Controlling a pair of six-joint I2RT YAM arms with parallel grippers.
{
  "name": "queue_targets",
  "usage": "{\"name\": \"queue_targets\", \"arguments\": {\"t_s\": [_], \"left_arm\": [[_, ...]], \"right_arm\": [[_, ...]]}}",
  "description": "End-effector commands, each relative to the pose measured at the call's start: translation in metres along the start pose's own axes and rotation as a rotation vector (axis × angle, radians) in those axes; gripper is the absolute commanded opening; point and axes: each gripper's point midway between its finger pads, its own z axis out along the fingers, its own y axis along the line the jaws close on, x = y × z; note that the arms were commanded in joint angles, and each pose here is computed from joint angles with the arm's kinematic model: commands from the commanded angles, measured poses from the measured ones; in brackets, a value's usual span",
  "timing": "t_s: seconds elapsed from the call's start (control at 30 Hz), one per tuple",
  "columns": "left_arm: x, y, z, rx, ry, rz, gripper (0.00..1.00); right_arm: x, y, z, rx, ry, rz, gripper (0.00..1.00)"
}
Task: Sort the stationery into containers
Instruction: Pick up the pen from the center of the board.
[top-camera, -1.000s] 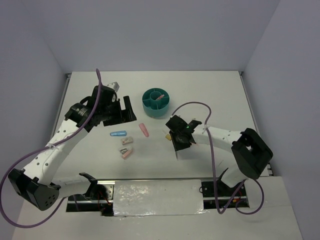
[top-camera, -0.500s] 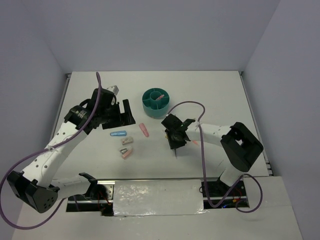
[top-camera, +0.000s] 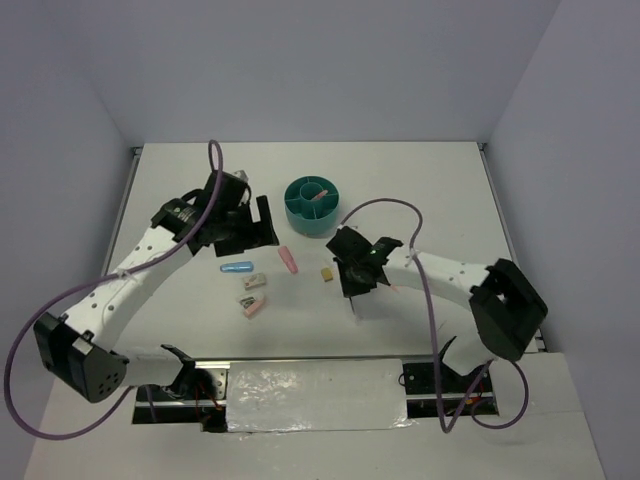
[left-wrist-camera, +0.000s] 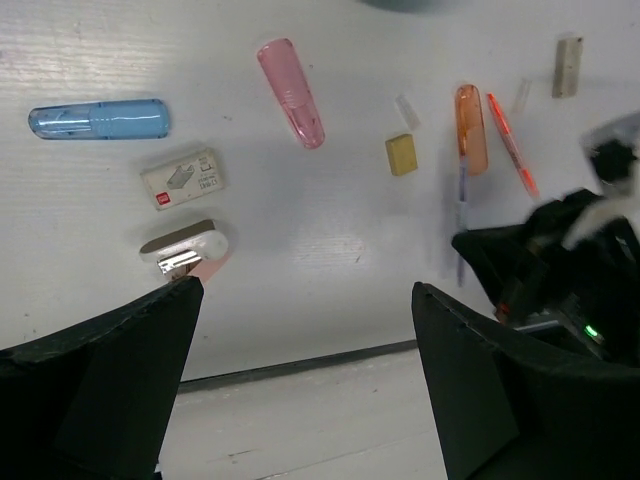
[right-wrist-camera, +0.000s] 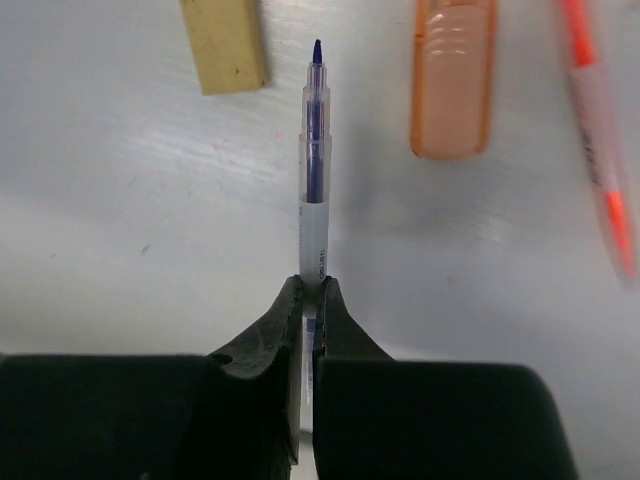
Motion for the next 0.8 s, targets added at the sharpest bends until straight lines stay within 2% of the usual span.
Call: {"name": "queue_targets", "arguments": {"t_s": [0.0, 0.23, 0.37, 0.43, 0.5, 0.57, 0.77], "left_arm": [[-0.016, -0.035, 0.004, 0.016, -0.056, -0.023, 0.98], [-0.009, -0.07, 0.082, -0.098, 0.012, -0.075, 0.92], [-0.003, -0.079, 0.113, -0.187, 0.019, -0.115, 0.79], [0.006, -0.081, 0.134, -0.223, 0.026, -0.136, 0.78], [0.01, -0.089, 0.151, -0.238, 0.018, -0.148, 0.68], [0.011, -0.097, 0.158, -0.247, 0.002, -0.171, 0.62], [0.029, -0.095, 0.201, -0.335, 0.031, -0.17, 0.6]], "right_arm": [[-0.035, -0.002, -0.064, 0.004, -0.147, 0.054, 0.0], [-0.04, -0.045, -0.142, 0.079, -0.254, 0.139, 0.0], [-0.025, -0.065, -0.175, 0.065, -0.305, 0.181, 0.0], [-0.019, -0.07, -0.182, 0.059, -0.315, 0.191, 0.0], [-0.012, -0.074, -0.188, 0.038, -0.331, 0.188, 0.0], [-0.004, -0.077, -0.186, 0.029, -0.332, 0.182, 0.0], [0.01, -0.077, -0.188, -0.028, -0.338, 0.162, 0.0]]}}
